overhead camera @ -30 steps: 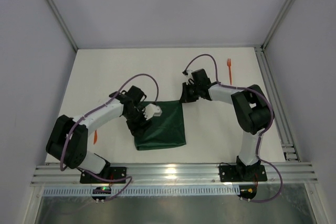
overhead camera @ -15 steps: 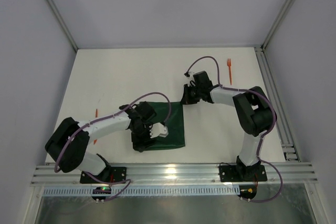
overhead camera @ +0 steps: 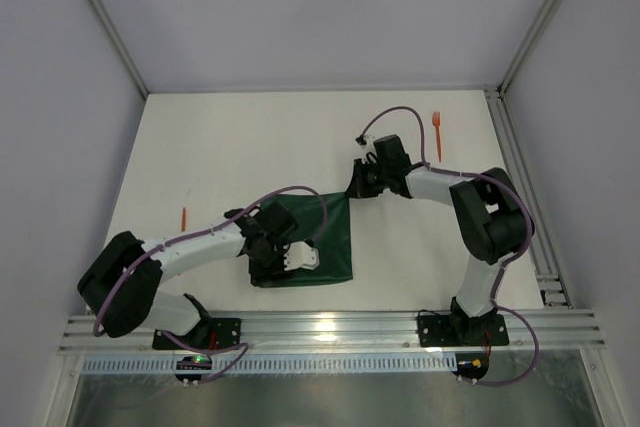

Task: Fold the napkin into a case and place the utensils inside
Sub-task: Smooth out the lower triangle-folded napkin at the center of the board.

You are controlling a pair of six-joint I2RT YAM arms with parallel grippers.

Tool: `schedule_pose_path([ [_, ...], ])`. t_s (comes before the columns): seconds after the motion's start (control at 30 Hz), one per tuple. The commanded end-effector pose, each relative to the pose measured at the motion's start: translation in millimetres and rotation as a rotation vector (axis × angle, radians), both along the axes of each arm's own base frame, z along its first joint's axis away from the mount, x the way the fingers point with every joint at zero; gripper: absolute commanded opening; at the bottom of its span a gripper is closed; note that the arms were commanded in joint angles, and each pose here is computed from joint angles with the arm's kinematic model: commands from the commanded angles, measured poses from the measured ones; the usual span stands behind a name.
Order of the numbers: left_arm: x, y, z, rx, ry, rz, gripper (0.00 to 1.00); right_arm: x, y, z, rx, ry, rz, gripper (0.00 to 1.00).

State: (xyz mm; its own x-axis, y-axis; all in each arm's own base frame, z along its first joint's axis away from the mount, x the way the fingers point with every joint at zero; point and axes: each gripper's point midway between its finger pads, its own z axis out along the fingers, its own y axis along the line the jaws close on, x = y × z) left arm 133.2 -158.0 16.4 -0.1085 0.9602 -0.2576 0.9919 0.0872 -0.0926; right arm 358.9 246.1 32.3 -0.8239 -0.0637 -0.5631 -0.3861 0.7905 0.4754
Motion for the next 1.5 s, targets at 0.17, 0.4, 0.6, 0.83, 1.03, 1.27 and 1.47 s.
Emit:
schedule_pose_path([
  [0.17,-7.2,1.0,9.9,-0.024,0.003,-0.063,0.63,-6.9,-2.9,34.3,0.017,-0.053,0.042,0.40],
  [0.4,-12.8,11.5,19.9,-0.005,-0.001,-0.116,0.69,-32.9,-13.8,67.3,0.012,-0.117,0.097,0.47],
  [0.6,-11.6,6.4,6.2,-0.034,-0.039,-0.116,0.69,-57.1,-11.8,96.3,0.082,-0.182,0.168,0.47],
  [0.83,-10.6,5.3,-9.4,-0.029,-0.110,-0.159,0.63,-72.3,-16.2,124.9,0.094,-0.296,0.229,0.47],
  [1.03,-7.6,-0.4,-13.5,-0.045,-0.169,-0.171,0.42,-86.1,-17.6,134.0,0.107,-0.347,0.288,0.46],
  [1.27,0.1,-6.2,-8.9,-0.087,-0.238,-0.153,0.17,-116.4,-16.3,139.1,0.017,-0.580,0.492,0.46],
  [1.47,-0.4,-8.6,-1.1,-0.115,-0.251,-0.157,0.07,-176.9,-5.4,119.4,-0.169,-0.966,0.948,0.52],
])
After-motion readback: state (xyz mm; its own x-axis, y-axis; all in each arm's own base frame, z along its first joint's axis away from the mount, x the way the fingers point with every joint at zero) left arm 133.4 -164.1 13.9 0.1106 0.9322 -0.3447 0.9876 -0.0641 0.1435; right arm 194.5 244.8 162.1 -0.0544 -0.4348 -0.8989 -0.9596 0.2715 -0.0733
